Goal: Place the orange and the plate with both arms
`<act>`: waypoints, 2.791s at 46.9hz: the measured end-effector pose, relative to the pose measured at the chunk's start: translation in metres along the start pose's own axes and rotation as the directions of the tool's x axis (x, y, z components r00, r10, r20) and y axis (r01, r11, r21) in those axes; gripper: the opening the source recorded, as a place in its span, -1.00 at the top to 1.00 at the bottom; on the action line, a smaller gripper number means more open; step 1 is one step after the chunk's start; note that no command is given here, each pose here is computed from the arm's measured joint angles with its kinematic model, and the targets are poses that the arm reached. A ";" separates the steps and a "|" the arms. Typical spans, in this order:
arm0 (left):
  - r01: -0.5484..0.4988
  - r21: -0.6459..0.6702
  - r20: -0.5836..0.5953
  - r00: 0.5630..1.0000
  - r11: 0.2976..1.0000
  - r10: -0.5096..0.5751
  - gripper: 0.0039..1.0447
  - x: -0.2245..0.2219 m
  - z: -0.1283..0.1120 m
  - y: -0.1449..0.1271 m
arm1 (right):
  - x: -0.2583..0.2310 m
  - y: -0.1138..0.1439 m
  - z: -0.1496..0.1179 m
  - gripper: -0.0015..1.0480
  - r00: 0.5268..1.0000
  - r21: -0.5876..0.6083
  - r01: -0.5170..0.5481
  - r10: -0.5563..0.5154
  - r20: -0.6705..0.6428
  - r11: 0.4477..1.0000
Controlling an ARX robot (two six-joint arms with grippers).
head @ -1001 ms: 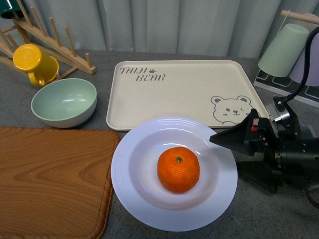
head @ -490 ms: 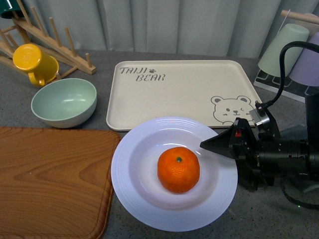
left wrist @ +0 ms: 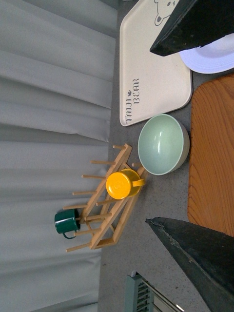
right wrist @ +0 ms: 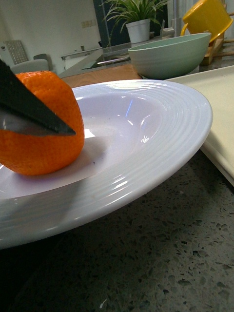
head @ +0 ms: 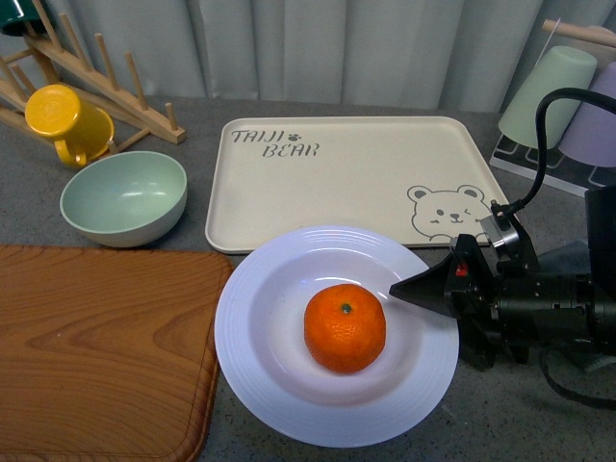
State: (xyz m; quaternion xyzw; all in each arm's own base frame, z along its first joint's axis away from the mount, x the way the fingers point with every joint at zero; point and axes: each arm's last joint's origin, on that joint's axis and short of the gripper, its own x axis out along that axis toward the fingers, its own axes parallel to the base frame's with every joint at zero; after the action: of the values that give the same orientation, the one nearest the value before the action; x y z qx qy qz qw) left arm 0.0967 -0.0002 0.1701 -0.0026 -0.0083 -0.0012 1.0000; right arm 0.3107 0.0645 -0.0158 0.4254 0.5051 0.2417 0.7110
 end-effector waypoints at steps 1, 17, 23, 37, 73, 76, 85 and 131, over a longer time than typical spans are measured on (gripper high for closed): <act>0.000 0.000 0.000 1.000 1.000 0.000 -0.88 0.000 0.000 0.000 | 0.000 0.000 0.000 0.23 1.000 0.000 0.000 0.000 0.000 1.000; 0.000 0.000 0.000 1.000 1.000 0.000 -0.88 0.000 0.000 0.000 | 0.000 -0.001 -0.001 0.94 1.000 -0.005 -0.009 0.009 -0.005 1.000; 0.000 0.000 0.000 1.000 1.000 0.000 -0.88 0.000 0.000 0.000 | 0.000 0.000 -0.001 0.94 1.000 -0.011 -0.015 0.015 -0.001 1.000; 0.000 0.000 0.000 1.000 1.000 0.000 -0.88 0.000 0.000 0.000 | -0.008 0.002 -0.006 0.94 0.999 -0.020 -0.048 0.049 0.025 0.999; 0.000 0.000 0.000 1.000 1.000 0.000 -0.88 0.000 0.000 0.000 | 0.010 0.026 0.112 0.94 0.978 -0.059 -0.078 0.087 0.188 0.995; 0.000 0.000 0.000 1.000 1.000 0.000 -0.88 0.000 0.000 0.000 | 0.018 0.024 0.119 0.94 0.979 -0.055 -0.068 0.077 0.189 0.996; 0.000 0.000 0.000 1.000 1.000 0.000 -0.88 0.000 0.000 0.000 | 0.044 0.032 0.145 0.94 0.980 -0.063 -0.047 0.059 0.192 0.997; 0.000 0.000 0.000 1.000 1.000 0.000 -0.88 0.000 0.000 0.000 | -0.063 0.129 0.073 -0.83 0.641 -0.554 0.726 -0.113 0.759 0.407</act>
State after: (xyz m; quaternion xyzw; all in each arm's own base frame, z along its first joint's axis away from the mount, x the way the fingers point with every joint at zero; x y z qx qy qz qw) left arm 0.0967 -0.0002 0.1701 -0.0024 -0.0083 -0.0010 1.0000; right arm 0.3656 0.0570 0.1354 -0.0651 0.1607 0.0941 0.9803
